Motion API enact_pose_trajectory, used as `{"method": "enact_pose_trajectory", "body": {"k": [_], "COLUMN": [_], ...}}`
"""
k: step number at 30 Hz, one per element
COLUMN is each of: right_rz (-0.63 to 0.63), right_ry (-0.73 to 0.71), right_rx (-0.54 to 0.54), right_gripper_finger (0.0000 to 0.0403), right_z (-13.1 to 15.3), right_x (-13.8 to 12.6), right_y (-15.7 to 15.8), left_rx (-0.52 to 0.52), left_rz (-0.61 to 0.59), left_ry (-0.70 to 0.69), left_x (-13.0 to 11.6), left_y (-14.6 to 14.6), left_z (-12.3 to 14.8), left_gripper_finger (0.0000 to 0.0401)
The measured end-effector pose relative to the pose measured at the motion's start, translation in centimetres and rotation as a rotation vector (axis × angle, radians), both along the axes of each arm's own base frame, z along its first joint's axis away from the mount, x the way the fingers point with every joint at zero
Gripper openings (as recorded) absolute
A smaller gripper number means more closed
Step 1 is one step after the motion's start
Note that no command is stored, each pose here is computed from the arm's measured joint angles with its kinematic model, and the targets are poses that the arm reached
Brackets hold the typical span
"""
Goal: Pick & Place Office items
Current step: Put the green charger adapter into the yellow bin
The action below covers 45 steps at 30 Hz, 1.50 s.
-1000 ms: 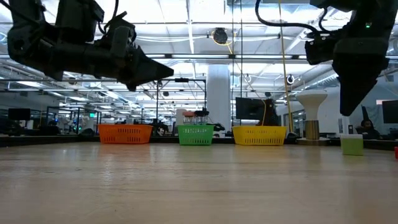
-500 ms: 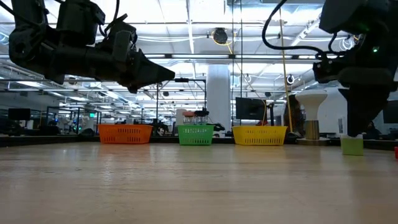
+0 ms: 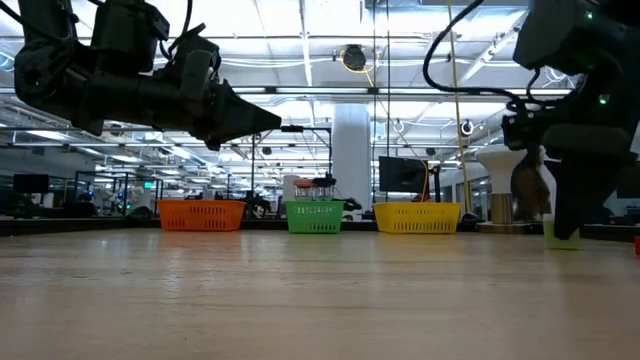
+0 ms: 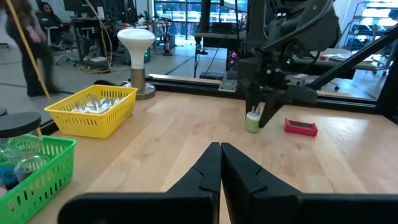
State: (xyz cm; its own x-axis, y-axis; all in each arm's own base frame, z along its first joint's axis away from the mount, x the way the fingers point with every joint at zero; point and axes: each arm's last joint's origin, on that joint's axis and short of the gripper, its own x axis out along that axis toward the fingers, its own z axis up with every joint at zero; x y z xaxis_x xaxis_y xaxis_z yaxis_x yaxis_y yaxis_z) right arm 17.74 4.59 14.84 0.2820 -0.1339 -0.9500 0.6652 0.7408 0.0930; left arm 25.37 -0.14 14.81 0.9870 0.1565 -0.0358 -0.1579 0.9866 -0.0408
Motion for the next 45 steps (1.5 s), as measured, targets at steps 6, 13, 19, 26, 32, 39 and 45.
{"method": "enact_pose_trajectory", "body": {"k": [6, 13, 19, 26, 32, 39, 45], "right_rz": [-0.042, -0.215, -0.208, -0.140, -0.185, -0.189, -0.212], "right_ry": [-0.095, -0.237, -0.155, -0.040, 0.001, -0.080, -0.052], "right_rx": [-0.002, -0.122, -0.119, -0.084, -0.075, -0.134, -0.122], "right_gripper_finger": [0.0127, 0.0127, 0.0127, 0.0127, 0.0127, 0.0127, 0.0127], "right_z": [3.5, 10.5, 11.5, 8.6, 6.9, 7.2, 6.0], "right_x": [2.7, 6.0, 9.1, 11.8, 11.3, 11.7, 11.4], "right_y": [-1.7, -10.5, -18.7, -24.4, -26.7, -27.7, -28.5], "left_rx": [-0.002, -0.021, -0.025, -0.026, -0.026, -0.029, -0.029], "left_rz": [0.005, 0.019, 0.018, 0.018, 0.018, 0.018, 0.018], "left_ry": [-0.001, -0.004, -0.004, -0.002, 0.002, 0.002, 0.002], "left_x": [0.0, 0.0, 0.0, 0.0, 0.0, 0.0, 0.0], "left_y": [0.1, 0.4, 0.4, 0.4, 0.4, 0.4, 0.4], "left_z": [0.0, 0.0, 0.0, 0.0, -0.1, -0.1, -0.1], "left_gripper_finger": [0.0003, 0.0004, 0.0011, 0.0008, 0.0008, 0.0011, 0.0006]}}
